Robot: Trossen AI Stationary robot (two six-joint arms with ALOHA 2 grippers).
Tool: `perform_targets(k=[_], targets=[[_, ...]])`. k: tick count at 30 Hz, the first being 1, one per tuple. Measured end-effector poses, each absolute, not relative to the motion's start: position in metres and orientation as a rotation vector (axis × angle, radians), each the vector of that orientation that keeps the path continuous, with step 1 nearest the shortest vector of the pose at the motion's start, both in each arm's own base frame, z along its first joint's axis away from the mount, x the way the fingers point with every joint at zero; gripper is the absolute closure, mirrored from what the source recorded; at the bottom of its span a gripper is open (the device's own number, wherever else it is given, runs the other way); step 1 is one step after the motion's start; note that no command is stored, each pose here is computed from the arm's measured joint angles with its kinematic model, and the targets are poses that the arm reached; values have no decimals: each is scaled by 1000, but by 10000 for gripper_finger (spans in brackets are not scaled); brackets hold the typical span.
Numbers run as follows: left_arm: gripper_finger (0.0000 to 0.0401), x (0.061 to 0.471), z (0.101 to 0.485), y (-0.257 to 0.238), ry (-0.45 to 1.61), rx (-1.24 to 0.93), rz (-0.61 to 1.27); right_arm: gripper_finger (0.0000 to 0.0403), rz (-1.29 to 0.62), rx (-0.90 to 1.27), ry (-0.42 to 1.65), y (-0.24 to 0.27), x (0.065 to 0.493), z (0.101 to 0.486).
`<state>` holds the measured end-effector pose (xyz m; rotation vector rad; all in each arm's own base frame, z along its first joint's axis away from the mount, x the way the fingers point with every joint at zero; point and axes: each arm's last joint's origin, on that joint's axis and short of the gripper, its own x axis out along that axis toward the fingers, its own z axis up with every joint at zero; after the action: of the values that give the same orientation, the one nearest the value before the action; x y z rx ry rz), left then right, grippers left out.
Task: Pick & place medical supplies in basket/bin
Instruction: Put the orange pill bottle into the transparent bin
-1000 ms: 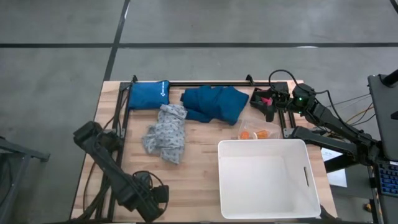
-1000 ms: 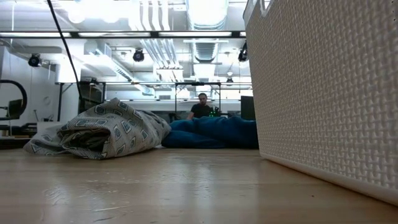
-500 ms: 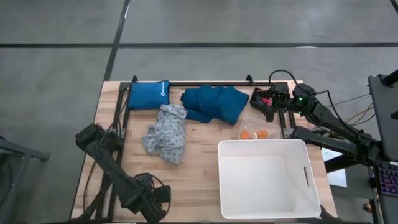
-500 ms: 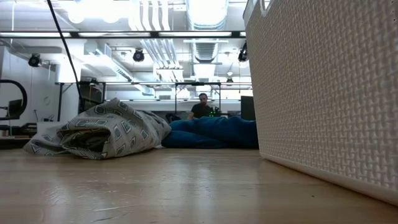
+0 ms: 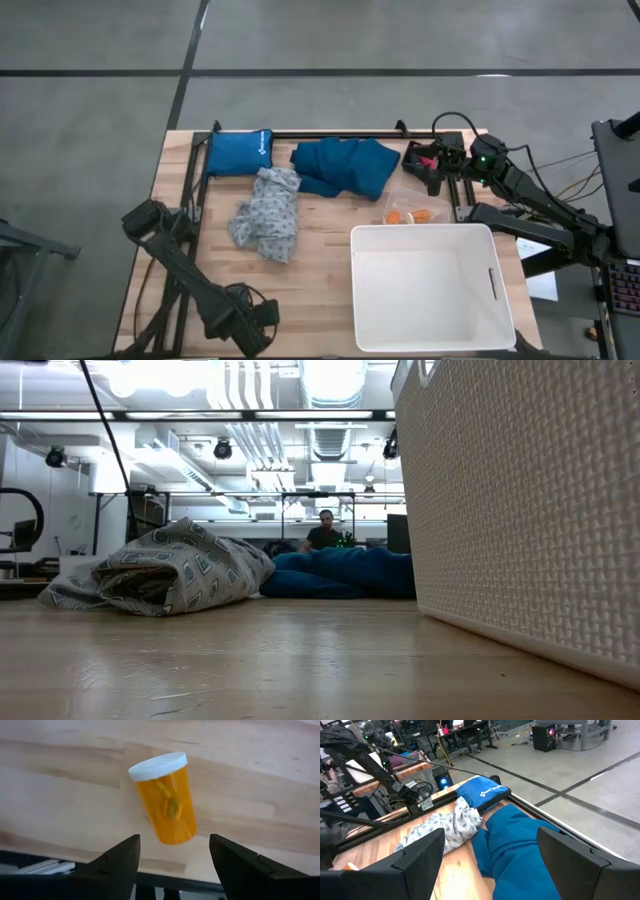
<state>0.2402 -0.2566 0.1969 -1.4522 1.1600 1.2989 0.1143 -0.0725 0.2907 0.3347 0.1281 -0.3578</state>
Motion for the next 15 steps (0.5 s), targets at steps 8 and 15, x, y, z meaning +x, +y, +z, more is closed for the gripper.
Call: perform_targets(k=[8, 15], targets=[[160, 238, 177, -255, 1166, -1495, 1289, 92, -357, 335, 128, -72, 114, 291], [160, 233, 164, -250, 1164, -1480, 1315, 92, -358, 334, 127, -72, 114, 291]])
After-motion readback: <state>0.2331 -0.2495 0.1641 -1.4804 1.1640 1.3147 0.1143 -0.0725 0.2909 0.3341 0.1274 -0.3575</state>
